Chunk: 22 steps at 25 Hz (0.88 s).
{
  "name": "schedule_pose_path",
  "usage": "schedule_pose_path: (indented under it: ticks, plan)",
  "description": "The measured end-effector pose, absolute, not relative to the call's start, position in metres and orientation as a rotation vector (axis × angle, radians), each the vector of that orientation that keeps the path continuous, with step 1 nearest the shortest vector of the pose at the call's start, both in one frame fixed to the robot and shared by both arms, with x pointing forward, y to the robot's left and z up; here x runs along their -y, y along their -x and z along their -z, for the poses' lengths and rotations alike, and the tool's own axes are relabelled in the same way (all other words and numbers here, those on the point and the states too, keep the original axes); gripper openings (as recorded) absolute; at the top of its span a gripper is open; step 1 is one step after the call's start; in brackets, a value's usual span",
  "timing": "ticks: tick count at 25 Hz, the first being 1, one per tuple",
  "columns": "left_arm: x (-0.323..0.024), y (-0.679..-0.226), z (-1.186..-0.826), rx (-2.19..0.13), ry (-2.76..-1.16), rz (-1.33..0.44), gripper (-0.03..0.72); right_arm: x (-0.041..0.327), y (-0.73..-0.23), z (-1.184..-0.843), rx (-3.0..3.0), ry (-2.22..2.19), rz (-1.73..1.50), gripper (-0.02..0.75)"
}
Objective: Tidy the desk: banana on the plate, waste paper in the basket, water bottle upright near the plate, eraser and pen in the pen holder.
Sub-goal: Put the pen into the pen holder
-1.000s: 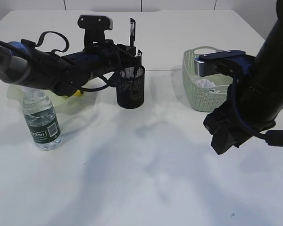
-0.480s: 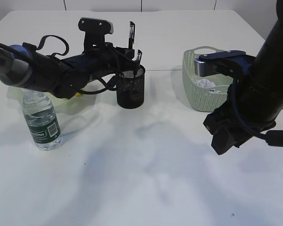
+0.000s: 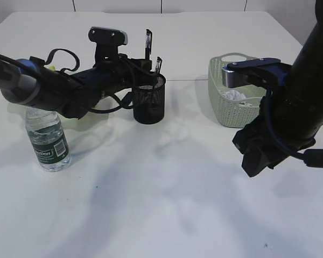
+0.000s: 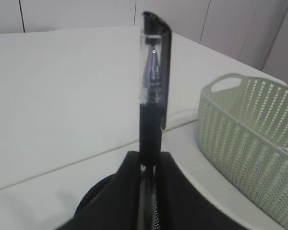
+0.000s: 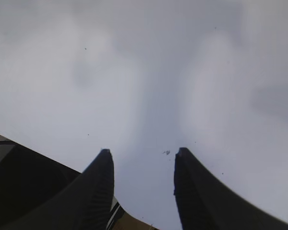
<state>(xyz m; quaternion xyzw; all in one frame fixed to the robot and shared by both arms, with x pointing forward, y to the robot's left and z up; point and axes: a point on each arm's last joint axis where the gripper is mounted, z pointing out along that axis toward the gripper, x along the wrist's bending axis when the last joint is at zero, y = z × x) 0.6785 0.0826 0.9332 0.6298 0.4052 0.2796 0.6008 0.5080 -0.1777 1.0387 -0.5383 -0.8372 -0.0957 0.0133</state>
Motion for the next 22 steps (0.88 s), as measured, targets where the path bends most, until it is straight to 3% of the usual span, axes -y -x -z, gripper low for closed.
schedule_pose_path:
  ticks: [12,22]
  plan:
    - [-0.0830,-0.6795,-0.9293,-0.929,-1.446,-0.650,0.058,0.1778,-0.5079,-1.0386,2.608,1.676,0.297,0.319]
    - [-0.0829,-0.6795,-0.9299,-0.924,-1.441,-0.651,0.224,0.1778,-0.5077,-1.0386,2.607,1.676,0.293,0.319]
